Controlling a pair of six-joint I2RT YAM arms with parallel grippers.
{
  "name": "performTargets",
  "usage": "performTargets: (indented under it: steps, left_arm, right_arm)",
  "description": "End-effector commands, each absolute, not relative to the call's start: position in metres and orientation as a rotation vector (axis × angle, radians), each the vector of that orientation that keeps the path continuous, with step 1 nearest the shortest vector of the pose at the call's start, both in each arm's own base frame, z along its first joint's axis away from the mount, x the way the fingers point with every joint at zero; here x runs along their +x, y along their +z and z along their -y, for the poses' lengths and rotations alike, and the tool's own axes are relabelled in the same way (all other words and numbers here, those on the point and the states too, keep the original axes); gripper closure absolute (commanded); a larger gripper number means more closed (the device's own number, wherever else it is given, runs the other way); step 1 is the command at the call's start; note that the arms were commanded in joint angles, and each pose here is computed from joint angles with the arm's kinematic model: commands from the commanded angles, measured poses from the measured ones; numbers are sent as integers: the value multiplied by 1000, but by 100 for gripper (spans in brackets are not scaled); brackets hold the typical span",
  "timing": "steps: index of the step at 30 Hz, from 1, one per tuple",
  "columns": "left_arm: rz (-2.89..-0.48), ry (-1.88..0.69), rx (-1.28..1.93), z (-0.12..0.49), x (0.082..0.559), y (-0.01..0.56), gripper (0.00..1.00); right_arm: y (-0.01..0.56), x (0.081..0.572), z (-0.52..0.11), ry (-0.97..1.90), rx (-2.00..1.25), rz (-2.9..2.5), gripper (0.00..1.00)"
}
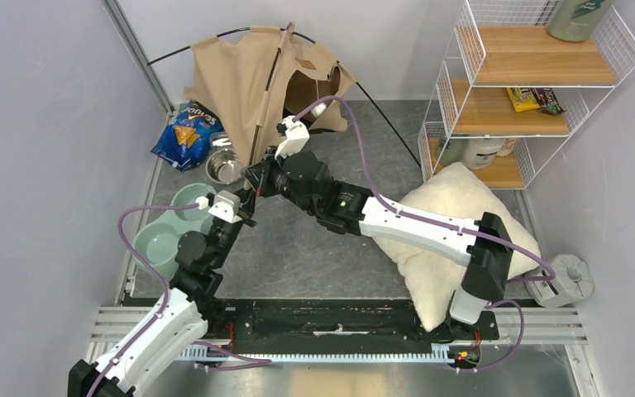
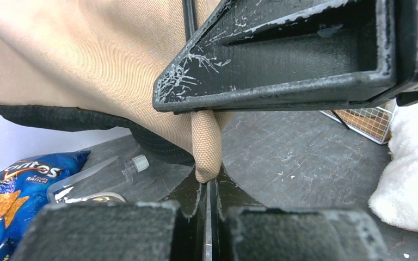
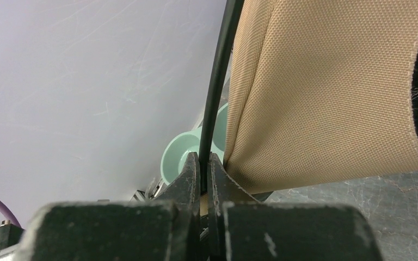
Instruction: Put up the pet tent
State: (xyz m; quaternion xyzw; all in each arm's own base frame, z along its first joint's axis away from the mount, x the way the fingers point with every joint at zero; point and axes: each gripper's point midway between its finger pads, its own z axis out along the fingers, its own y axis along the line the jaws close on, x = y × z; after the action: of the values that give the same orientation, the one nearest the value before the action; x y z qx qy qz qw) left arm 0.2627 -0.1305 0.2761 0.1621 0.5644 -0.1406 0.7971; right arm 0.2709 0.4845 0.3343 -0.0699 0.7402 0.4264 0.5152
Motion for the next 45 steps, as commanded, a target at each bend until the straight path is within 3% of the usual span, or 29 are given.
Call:
performTargets:
  steps: [1,4,14,23,31,41,44,45]
  left_arm:
    - [-989,-332,325,128,243,352,98]
    - [-992,-346,312,128,242,352,98]
    - [-1055,-366,254,121,243,327,98]
    - [-1119,-390,217,113,234,300,98]
    - [-1192,-403,165,103,228,282,86]
    - [-1233,-410,157,100,222,268,85]
    - [-1237,-408,159,99,222,266,85]
    - [-1237,-409,159,99,221,266,84]
  right_arm:
    - [310,260,-480,999,-266,-1840,100]
    - [305,254,-475,1002,-254,-1886,92]
    - [343,230,-443,1100,-204,-1881,44]
    - [366,235,-411,986,-199,-1835,22]
    - [387,267,-430,822,-258,-1784,19]
    - [392,290,-455,741,-260,-1788,21]
    - [388,298,-459,700,-248,-1794,28]
    - [385,301,-459,680,-243,-1800,36]
